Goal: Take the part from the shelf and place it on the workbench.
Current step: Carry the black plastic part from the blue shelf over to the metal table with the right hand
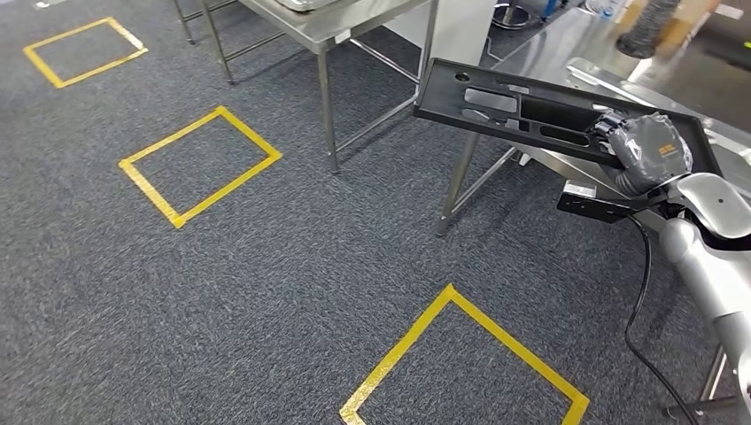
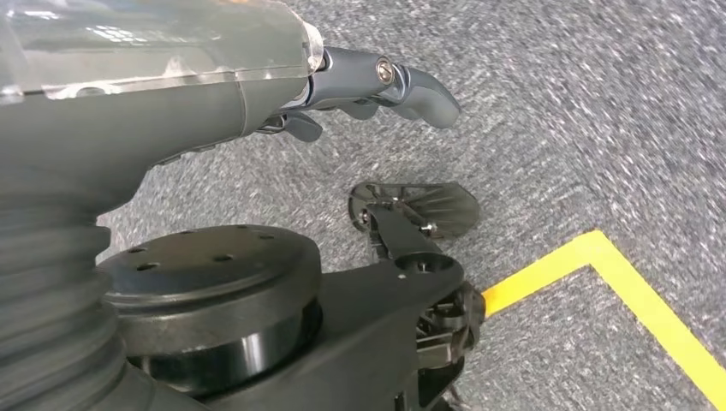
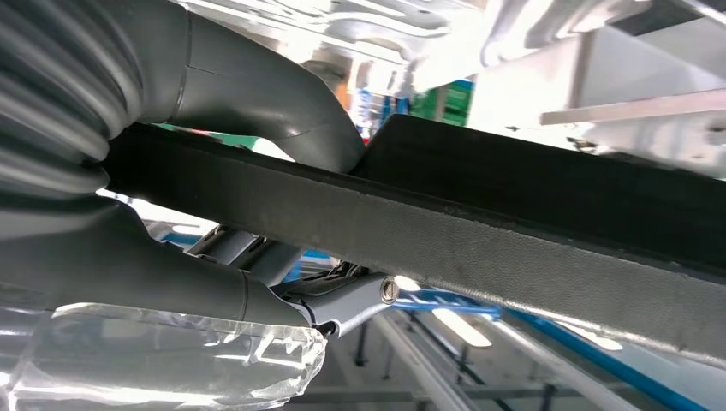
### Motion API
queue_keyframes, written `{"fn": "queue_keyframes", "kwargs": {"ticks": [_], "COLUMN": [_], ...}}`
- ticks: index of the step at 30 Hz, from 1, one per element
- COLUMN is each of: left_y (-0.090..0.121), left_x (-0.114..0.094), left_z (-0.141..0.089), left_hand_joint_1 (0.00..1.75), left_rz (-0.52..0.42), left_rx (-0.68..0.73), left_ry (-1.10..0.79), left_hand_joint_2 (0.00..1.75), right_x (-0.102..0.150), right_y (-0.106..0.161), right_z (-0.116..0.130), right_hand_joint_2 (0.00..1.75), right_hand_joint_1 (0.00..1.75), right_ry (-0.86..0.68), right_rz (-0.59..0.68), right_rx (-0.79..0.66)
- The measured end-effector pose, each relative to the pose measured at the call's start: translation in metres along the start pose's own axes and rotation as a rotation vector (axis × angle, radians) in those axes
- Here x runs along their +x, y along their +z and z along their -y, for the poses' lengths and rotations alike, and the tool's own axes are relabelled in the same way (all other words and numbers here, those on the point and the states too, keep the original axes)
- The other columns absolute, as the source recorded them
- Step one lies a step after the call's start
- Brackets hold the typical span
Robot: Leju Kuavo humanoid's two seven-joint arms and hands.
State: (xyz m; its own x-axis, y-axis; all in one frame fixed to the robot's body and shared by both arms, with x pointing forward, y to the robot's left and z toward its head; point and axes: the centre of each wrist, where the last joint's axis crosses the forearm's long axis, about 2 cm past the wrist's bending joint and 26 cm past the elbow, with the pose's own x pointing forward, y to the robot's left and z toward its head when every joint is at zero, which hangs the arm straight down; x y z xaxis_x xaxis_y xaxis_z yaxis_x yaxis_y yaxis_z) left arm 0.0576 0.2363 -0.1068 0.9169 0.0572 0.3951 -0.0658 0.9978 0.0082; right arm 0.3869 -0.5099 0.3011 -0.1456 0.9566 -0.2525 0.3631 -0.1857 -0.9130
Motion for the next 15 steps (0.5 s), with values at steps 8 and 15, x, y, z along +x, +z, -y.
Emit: {"fn": "queue_keyframes", "kwargs": {"ticks": [8, 15], "left_y": [-0.0005, 0.0005], "left_x": [0.0017, -0.0021], "left_z": [0.0000, -0.0008], "left_hand_joint_1": [0.00, 0.00], "left_rz": [0.008, 0.000], "left_rx": [-0.001, 0.000], "left_ry": [0.001, 0.004], "left_hand_joint_2": [1.75, 1.75], "right_x": [-0.0030, -0.0036], "right_y": [-0.0020, -0.0035], "right_z": [0.0004, -0.0007], "right_hand_joint_2": [1.75, 1.75], "right_hand_joint_1": [1.75, 1.75], "right_ry": [0.024, 0.020], "right_rz": [-0.022, -0.032], "right_rx": [-0.007, -0.008]}}
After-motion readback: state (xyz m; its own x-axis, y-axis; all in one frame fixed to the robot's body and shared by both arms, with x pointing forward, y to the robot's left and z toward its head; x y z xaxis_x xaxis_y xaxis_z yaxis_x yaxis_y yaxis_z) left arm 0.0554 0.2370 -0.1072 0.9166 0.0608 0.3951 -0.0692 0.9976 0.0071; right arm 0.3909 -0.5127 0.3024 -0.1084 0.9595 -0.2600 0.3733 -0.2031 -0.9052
